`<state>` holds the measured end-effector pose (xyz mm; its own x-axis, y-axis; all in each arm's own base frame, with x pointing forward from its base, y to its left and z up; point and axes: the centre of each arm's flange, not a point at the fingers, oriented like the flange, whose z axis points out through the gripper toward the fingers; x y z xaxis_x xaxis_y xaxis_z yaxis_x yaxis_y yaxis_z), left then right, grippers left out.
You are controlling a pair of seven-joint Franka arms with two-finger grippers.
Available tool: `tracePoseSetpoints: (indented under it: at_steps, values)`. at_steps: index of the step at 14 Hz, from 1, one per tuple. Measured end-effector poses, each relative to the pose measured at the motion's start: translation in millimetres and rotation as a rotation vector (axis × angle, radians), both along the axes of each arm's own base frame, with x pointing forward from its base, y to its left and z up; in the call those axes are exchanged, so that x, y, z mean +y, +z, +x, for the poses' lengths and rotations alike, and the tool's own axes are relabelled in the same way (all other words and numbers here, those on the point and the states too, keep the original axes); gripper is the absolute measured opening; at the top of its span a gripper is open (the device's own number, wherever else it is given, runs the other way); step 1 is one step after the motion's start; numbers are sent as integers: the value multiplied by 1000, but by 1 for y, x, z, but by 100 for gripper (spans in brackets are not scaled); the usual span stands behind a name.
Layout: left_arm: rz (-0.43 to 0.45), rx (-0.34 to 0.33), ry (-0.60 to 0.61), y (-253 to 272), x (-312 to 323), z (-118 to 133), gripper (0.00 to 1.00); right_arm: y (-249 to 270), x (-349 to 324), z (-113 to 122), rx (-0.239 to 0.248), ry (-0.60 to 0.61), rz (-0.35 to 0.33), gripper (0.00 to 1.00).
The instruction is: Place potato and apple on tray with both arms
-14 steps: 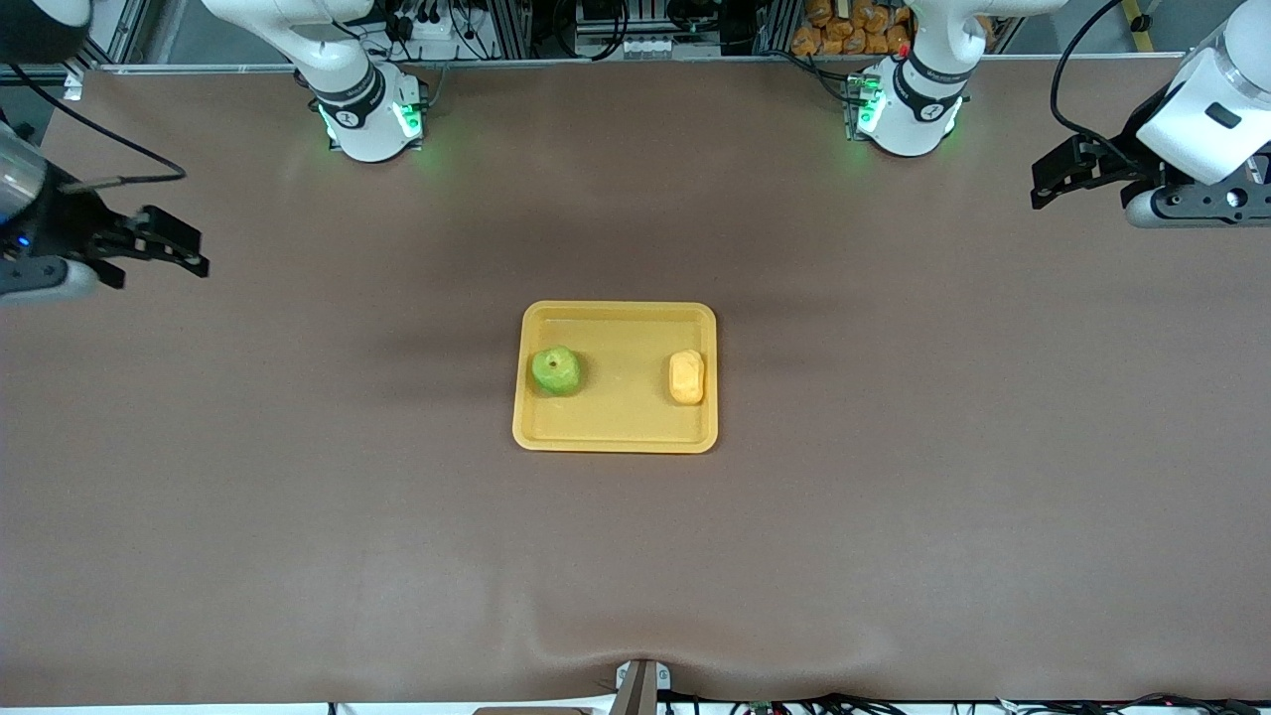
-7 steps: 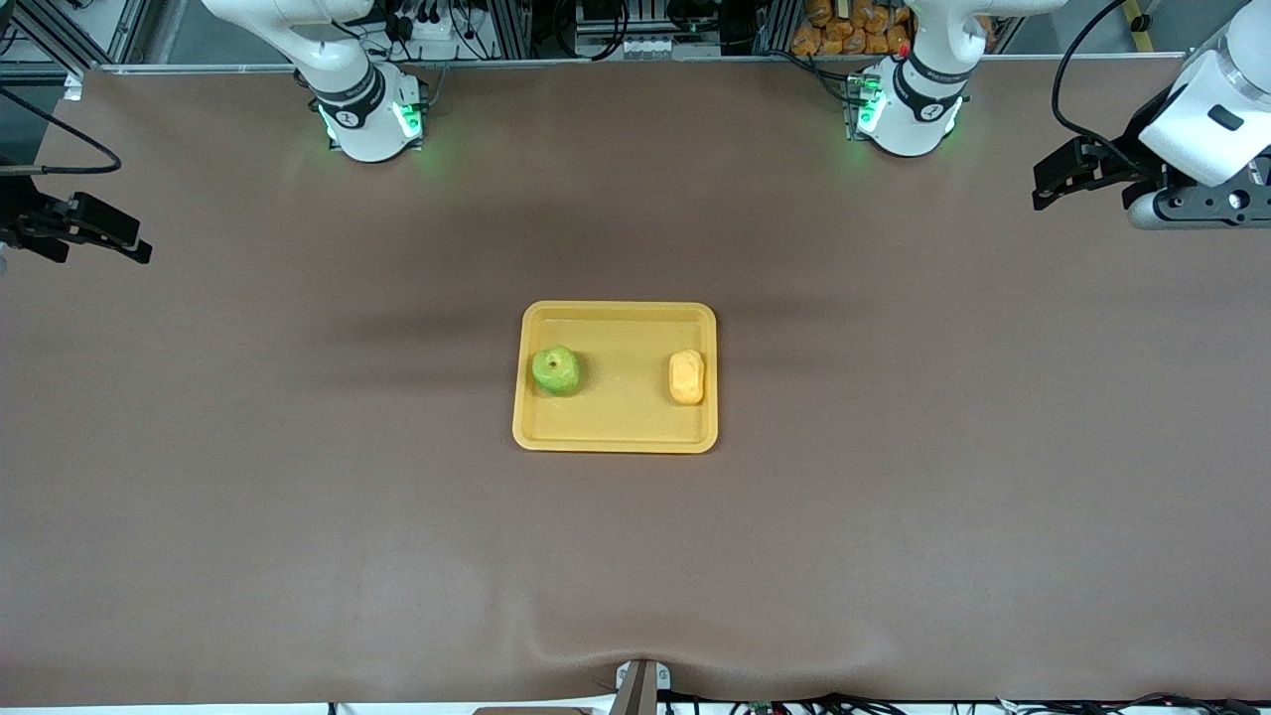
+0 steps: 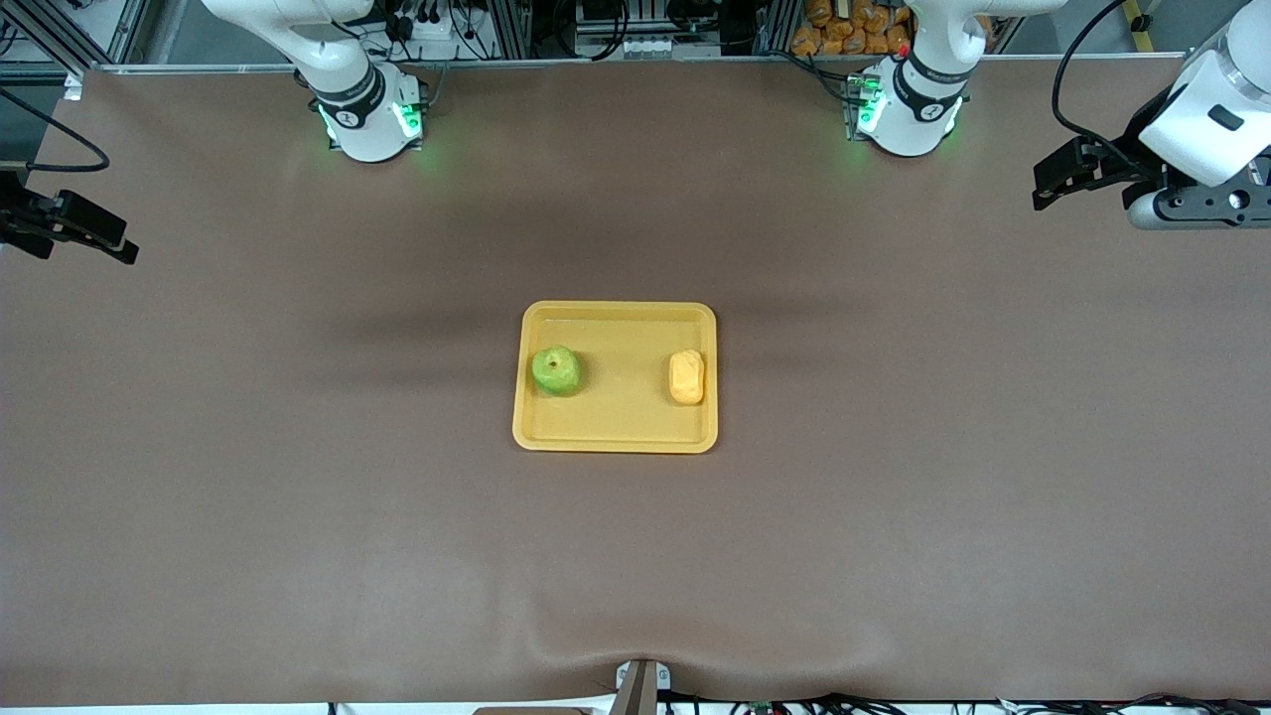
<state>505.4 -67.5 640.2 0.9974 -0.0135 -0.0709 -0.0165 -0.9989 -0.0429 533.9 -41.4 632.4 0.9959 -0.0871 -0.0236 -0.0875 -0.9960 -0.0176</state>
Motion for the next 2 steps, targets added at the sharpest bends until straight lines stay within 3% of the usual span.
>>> tracePoseSetpoints:
  at_steps: [2]
  values:
    - [0,-3,0,1,0,1,100,1,2,0,-3,3,-1,100]
